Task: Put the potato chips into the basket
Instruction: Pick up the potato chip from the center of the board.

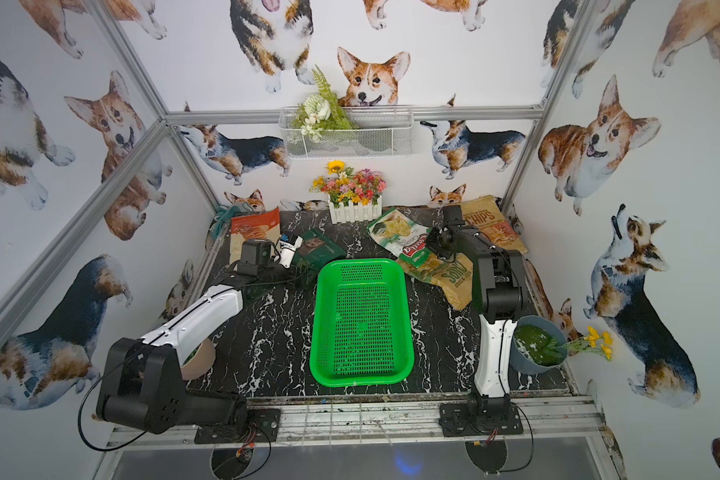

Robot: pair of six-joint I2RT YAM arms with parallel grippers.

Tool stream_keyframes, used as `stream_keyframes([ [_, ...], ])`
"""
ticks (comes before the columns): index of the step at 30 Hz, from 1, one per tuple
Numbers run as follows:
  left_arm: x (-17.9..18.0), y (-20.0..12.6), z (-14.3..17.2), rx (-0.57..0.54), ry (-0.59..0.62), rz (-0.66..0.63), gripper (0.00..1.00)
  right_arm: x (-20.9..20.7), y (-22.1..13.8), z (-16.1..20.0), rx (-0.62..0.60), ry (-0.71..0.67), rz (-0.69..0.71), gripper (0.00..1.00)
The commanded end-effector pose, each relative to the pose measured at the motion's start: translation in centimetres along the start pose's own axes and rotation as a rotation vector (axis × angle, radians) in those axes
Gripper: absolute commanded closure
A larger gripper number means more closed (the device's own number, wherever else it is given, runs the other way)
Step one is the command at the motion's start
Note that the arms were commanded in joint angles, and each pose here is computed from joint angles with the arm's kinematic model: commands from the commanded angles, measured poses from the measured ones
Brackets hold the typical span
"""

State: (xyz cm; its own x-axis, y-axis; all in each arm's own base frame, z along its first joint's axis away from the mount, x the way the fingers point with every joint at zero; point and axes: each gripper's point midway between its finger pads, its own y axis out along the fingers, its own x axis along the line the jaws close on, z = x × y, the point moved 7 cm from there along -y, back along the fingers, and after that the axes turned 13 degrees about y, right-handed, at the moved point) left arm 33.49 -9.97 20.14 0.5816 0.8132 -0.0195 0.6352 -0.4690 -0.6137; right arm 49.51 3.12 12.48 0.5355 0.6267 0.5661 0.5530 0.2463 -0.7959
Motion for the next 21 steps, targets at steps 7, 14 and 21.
stream_keyframes([
  [7, 0.5, -0.4, -0.5, -0.04, 0.024, -0.063, 0.14, 2.3, -2.1, -0.4, -0.025, -0.001, -0.115, 0.98],
  [14, 0.7, -0.3, -0.6, -0.046, 0.018, -0.078, 0.14, 4.8, -5.0, -0.5, -0.048, -0.005, -0.202, 1.0],
  [21, 0.9, -0.2, -0.5, -0.058, 0.021, -0.093, 0.14, 8.1, -8.5, -0.8, -0.064, 0.031, -0.37, 1.0],
])
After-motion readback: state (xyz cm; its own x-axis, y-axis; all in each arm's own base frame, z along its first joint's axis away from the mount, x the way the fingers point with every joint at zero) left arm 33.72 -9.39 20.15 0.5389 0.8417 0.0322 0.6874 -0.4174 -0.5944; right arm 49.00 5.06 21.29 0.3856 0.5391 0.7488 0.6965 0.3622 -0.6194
